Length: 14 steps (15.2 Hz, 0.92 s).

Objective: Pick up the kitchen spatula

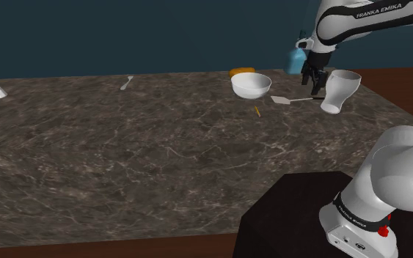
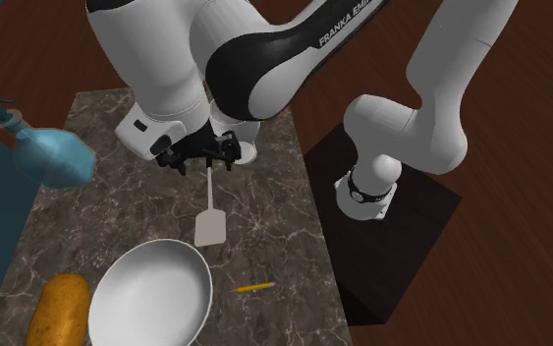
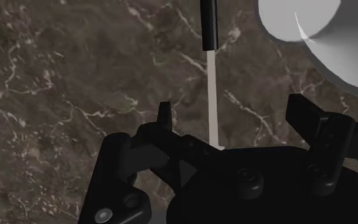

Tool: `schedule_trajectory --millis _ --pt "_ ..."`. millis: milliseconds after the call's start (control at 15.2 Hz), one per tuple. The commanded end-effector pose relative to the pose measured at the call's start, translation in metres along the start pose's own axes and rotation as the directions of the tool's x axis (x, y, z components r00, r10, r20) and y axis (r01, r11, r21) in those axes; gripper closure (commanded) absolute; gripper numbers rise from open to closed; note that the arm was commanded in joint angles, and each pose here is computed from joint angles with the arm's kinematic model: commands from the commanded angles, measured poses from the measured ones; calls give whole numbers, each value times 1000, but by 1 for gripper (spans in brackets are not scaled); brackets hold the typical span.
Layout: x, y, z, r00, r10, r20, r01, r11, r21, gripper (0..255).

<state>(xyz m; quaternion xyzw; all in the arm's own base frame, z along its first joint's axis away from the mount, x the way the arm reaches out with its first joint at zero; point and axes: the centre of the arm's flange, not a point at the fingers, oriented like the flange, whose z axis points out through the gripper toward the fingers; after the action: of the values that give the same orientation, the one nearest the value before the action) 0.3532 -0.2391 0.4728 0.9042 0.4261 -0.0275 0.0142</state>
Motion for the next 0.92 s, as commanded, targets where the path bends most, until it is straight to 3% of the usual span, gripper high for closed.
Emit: schedule_trajectory --millis 0,528,594,858 --pt "-1 5 10 1000 -25 5 25 1000 0 0" --pt "1 5 40 1000 -25 5 25 1000 0 0" --pt "1 5 40 1000 -25 5 25 1000 0 255" --pt "1 5 40 1000 -25 5 25 1000 0 255"
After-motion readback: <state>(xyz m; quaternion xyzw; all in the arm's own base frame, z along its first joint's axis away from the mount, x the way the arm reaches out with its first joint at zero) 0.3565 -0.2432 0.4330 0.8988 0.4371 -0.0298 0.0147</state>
